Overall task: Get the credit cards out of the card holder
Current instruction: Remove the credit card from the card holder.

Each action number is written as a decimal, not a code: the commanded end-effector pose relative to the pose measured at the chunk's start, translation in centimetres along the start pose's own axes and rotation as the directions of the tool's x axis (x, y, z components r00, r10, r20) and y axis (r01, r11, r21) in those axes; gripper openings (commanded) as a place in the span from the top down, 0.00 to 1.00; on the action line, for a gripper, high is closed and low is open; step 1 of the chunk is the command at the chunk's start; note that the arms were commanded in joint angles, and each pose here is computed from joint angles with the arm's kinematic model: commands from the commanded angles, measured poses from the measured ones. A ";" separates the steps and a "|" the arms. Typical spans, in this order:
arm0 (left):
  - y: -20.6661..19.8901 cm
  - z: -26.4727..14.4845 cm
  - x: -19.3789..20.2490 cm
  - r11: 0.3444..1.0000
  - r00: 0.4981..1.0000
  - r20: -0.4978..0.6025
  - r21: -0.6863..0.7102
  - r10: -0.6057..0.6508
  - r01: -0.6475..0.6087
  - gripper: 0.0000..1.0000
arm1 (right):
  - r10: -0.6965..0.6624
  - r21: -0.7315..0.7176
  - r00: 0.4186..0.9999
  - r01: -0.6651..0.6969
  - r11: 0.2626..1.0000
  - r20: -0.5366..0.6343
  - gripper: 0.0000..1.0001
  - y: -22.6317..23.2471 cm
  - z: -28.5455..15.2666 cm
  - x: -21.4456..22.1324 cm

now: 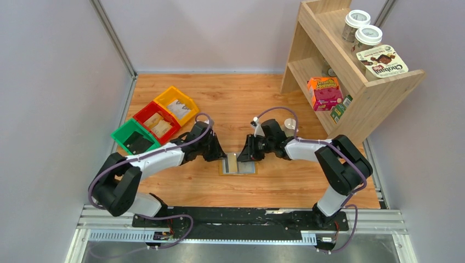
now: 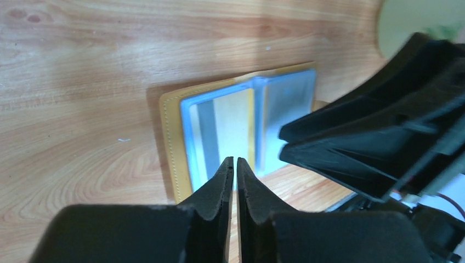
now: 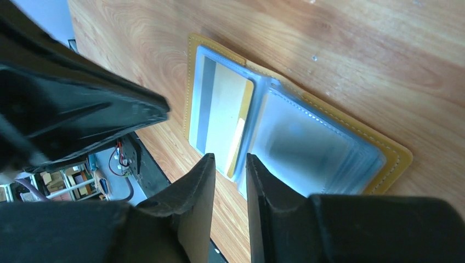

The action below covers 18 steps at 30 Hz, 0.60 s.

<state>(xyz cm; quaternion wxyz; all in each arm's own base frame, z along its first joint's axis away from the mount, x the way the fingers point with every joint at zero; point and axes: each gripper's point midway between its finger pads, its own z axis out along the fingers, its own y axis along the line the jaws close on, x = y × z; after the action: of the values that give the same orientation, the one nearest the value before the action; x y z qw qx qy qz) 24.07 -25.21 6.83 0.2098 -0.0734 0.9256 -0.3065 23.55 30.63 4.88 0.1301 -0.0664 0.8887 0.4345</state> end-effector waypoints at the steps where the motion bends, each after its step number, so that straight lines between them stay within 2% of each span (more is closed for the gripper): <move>1: 0.8 1.0 0.7 0.999 0.999 -0.039 -0.027 0.019 -0.020 0.89 | -0.051 -0.064 0.998 0.053 0.996 0.038 0.69 2.3 0.2 -1.8; 4: 1.8 1.5 1.5 0.998 0.998 -0.067 -0.055 0.017 -0.020 0.91 | -0.045 -0.056 0.999 0.047 0.997 0.028 0.65 2.0 0.6 -1.7; 18: 4.7 2.5 3.6 0.989 0.991 -0.135 -0.147 -0.008 -0.012 1.00 | -0.002 -0.009 1.000 0.002 1.000 -0.025 0.64 -0.4 2.3 -0.2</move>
<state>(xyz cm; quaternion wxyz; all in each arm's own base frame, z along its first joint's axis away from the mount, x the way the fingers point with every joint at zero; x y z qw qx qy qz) 22.80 -24.53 2.39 0.1555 -0.0733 0.9487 -0.2655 23.70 31.64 3.65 0.1156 -0.0721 0.8886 0.4379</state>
